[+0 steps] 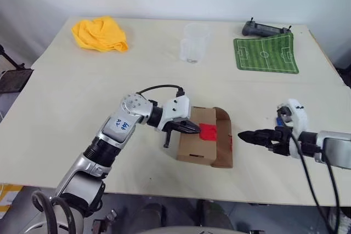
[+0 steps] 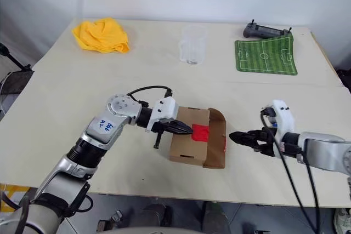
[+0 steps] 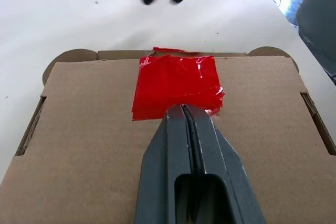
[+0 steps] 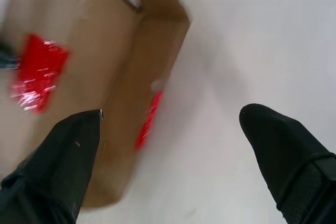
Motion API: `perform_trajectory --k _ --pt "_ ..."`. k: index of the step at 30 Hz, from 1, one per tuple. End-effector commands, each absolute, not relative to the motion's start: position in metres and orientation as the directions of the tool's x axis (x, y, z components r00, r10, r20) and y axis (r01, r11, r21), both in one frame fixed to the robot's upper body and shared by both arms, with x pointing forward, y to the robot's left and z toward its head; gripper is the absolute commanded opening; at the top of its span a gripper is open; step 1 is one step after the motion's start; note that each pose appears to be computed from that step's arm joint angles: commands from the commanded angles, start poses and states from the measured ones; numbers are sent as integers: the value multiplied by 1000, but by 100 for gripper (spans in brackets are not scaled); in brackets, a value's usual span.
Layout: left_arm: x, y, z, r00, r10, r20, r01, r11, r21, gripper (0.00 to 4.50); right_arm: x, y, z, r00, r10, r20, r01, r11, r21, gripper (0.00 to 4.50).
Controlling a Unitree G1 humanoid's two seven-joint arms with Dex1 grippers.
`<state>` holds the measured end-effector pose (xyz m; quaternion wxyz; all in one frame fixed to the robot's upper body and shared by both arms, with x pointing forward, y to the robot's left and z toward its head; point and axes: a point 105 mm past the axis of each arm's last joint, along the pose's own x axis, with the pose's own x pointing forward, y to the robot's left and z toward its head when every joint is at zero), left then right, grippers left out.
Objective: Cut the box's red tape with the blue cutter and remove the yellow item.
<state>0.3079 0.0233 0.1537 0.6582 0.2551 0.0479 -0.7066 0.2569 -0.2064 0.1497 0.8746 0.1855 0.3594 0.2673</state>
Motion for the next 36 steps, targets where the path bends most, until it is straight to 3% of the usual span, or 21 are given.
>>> perform_trajectory --k 1,9,16,19,23,35,36 --pt "308 28 137 -3 -876 -482 964 -131 231 0 260 -201 145 578 649 -496 -267 724 636 448" --pt "307 28 138 -2 -875 -484 964 -131 233 0 276 -171 116 525 692 -495 -223 673 705 448" --pt "305 30 136 1 -875 -485 967 -122 222 0 279 -163 110 513 712 -480 -221 650 727 448" --pt "307 32 136 11 -874 -487 968 -113 225 0 277 -160 105 491 724 -484 -228 643 731 392" --pt "307 31 137 13 -874 -486 967 -112 228 0 278 -158 98 479 729 -488 -227 640 734 258" --pt "309 26 138 16 -881 -472 965 -110 238 0 283 -138 93 400 770 -497 -286 620 730 258" --pt "310 25 138 17 -883 -469 965 -108 240 0 282 -138 93 392 772 -501 -290 620 729 240"
